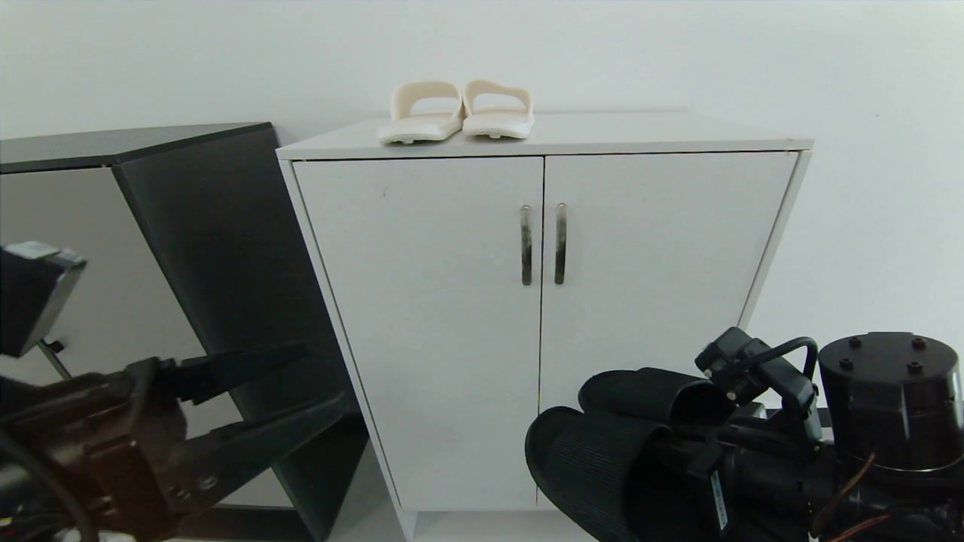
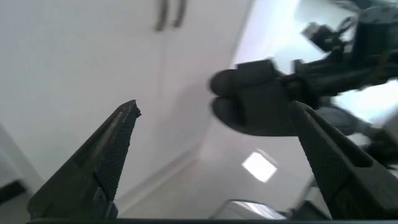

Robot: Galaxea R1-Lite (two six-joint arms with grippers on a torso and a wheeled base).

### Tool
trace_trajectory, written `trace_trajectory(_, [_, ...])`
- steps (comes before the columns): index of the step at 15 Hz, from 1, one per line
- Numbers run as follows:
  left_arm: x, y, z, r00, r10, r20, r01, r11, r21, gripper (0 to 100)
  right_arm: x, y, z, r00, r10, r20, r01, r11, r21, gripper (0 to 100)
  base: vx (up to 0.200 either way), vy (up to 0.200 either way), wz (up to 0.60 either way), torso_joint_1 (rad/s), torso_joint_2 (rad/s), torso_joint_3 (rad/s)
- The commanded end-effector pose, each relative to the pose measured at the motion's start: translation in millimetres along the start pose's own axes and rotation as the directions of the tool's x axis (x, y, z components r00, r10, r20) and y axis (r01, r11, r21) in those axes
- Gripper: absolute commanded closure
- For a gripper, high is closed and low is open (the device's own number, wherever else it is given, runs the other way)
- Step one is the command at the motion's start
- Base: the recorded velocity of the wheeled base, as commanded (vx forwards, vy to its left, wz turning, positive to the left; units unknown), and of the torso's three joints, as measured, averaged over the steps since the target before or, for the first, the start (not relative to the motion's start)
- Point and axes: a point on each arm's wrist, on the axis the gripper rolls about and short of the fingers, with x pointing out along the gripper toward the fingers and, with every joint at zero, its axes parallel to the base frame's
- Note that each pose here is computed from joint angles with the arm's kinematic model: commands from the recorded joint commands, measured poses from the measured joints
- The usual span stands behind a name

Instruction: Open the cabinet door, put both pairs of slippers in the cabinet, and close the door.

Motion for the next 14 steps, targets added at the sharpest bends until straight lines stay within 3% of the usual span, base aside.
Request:
trace_trajectory(1, [30, -8.6, 9.1, 0.992, -0.120, -0.038, 0.118, 0.992, -0.036, 0, 1, 0, -1, 1.000, 0.000, -0.005, 0.000, 1.000, -0.001, 100, 0.000, 0.000, 0.00, 0.000, 0.00, 0.000])
trace_trajectory(2, [31, -9.7, 10.2, 0.991, -0.128, -0.037, 0.126, 0.991, -0.037, 0, 1, 0, -1, 1.000, 0.001, -0.006, -0.001, 1.000, -0.001, 100, 0.000, 0.000, 0.00, 0.000, 0.00, 0.000])
trace_trajectory(3, [51, -26.3, 15.2, 0.968, -0.243, -0.059, 0.238, 0.969, -0.072, 0, 1, 0, -2, 1.000, 0.004, -0.010, -0.004, 1.000, -0.001, 100, 0.000, 0.000, 0.00, 0.000, 0.00, 0.000])
trace_trajectory(5, [70, -32.6, 20.8, 0.955, -0.288, -0.072, 0.283, 0.956, -0.072, 0, 4, 0, -4, 1.000, 0.004, -0.022, -0.004, 1.000, -0.001, 100, 0.000, 0.000, 0.00, 0.000, 0.00, 0.000])
trace_trajectory(14, [167, -27.9, 48.3, 0.942, -0.329, -0.059, 0.326, 0.943, -0.065, 0, 6, 0, -4, 1.000, 0.005, -0.011, -0.005, 1.000, -0.001, 100, 0.000, 0.000, 0.00, 0.000, 0.00, 0.000])
